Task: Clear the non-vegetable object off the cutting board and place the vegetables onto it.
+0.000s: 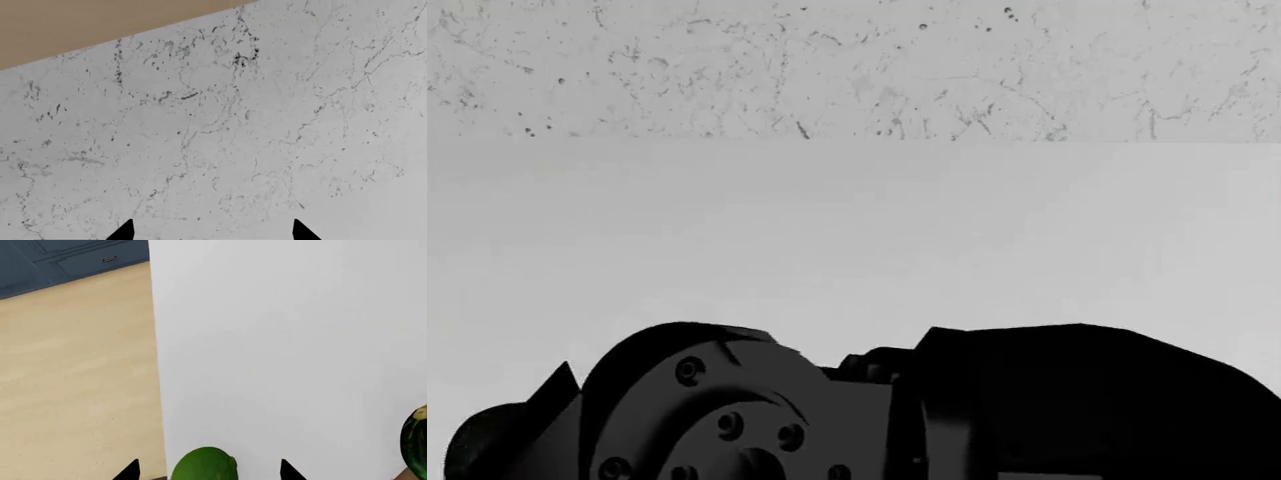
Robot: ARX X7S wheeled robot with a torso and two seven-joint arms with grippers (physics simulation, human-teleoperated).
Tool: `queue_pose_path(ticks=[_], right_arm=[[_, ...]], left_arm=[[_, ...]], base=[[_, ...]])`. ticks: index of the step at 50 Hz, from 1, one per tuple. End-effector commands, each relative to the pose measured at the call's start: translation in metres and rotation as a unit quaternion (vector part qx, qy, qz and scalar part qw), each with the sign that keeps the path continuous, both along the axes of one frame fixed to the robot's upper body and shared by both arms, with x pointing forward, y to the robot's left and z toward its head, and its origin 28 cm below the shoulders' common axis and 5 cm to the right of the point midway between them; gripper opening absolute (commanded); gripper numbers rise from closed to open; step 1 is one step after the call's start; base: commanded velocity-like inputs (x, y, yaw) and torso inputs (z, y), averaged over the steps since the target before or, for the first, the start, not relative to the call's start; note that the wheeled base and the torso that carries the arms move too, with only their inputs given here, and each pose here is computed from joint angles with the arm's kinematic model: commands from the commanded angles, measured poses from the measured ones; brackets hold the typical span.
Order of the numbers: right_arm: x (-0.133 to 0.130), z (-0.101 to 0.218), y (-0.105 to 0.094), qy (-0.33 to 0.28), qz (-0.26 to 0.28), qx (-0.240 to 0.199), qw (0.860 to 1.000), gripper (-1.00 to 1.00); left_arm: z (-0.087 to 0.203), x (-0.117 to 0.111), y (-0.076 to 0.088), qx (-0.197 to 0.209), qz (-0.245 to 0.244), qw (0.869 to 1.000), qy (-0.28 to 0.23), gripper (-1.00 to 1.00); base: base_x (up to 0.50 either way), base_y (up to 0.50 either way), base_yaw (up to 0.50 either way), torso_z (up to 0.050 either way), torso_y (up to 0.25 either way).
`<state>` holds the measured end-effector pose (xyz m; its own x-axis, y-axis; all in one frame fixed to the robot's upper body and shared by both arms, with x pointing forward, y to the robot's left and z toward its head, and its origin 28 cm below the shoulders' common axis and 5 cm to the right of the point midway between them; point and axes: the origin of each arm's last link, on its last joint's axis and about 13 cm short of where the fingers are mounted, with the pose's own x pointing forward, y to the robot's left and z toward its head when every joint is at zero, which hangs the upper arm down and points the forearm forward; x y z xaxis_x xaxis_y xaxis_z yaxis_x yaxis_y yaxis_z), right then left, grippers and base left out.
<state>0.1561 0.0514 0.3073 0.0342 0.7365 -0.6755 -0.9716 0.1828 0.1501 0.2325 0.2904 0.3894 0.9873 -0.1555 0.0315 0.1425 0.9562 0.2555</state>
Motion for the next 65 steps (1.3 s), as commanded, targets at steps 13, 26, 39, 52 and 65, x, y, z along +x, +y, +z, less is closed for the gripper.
queue_pose_path(ticks=[13,26,39,52,65], right_arm=[[0.0,-0.019,0.007,0.033,0.023,0.006,0.999,1.0],[0.009,-0.03,0.01,0.047,0.03,-0.001,0.998,1.0],[0.02,-0.044,0.013,0.06,0.035,0.0,0.998,1.0],[0.021,-0.049,0.02,0.072,0.051,0.001,0.996,1.0],[0.019,-0.061,0.024,0.091,0.058,-0.001,0.994,1.0]], left_arm=[[0.002,0.001,0.0,-0.009,-0.017,1.0,-0.013,1.0],[0.002,0.002,0.002,-0.014,-0.016,1.0,-0.012,1.0],[-0.001,0.003,0.003,-0.013,-0.012,1.0,-0.01,1.0],[-0.001,0.002,0.006,-0.015,-0.009,1.0,-0.012,1.0],[0.001,0.001,0.009,-0.018,-0.006,1.0,-0.017,1.0]], base=[[0.0,0.0,0.0,0.0,0.0],[0.0,0.0,0.0,0.0,0.0],[0.0,0.0,0.0,0.0,0.0],[0.0,0.0,0.0,0.0,0.0],[0.0,0.0,0.0,0.0,0.0]])
